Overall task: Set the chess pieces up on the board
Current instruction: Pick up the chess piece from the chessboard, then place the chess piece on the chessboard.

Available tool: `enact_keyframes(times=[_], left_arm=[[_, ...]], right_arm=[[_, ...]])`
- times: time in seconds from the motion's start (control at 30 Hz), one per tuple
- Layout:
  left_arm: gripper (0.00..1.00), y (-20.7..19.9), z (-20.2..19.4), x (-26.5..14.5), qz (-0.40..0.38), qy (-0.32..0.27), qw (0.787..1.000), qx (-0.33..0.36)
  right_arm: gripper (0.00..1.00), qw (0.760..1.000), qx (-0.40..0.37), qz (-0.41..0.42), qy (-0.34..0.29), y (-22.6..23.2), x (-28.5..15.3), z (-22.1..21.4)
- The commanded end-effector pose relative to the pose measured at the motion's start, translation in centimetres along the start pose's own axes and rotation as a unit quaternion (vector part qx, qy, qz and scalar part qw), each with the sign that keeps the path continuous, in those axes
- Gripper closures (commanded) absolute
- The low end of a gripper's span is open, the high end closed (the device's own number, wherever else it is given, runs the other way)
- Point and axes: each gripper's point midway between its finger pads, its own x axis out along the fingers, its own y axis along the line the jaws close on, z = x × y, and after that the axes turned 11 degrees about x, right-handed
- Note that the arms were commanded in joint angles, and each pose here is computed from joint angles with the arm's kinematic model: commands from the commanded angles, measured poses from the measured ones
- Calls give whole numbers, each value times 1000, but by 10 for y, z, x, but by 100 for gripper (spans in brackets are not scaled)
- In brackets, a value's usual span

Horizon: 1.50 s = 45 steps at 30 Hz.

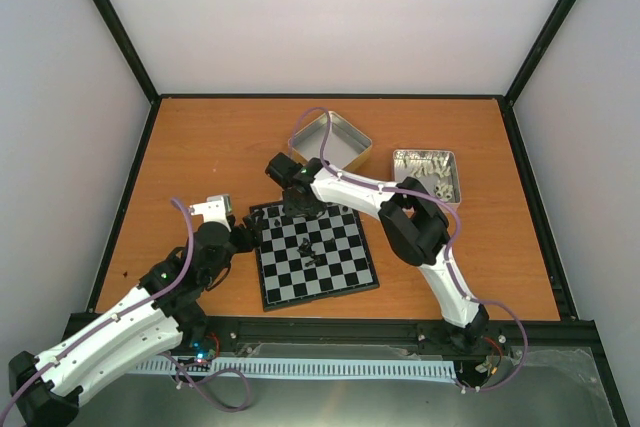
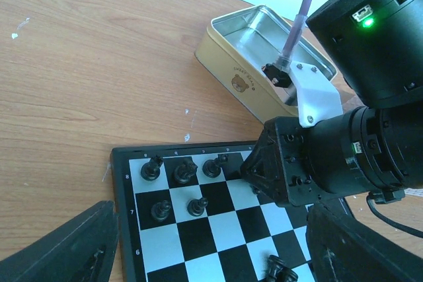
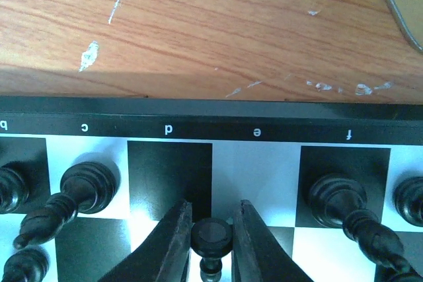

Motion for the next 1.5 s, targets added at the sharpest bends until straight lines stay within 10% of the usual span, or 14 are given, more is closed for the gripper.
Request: enact_keyframes(times=[0.0, 0.33, 0.97, 1.47], left_arm=[[21, 3, 5, -1, 7, -7, 1000, 5], [19, -14, 6, -3, -43, -11, 999, 12], [0, -116, 50, -20, -272, -33, 960, 53], [25, -158, 35, 6, -323, 6, 946, 18]], right_arm=[[85, 1000, -3, -11, -1, -2, 3, -2], [86, 991, 63, 102, -65, 10, -43, 9], [86, 886, 280, 330, -164, -44, -175, 3], [85, 781, 401, 455, -151, -69, -205, -3]])
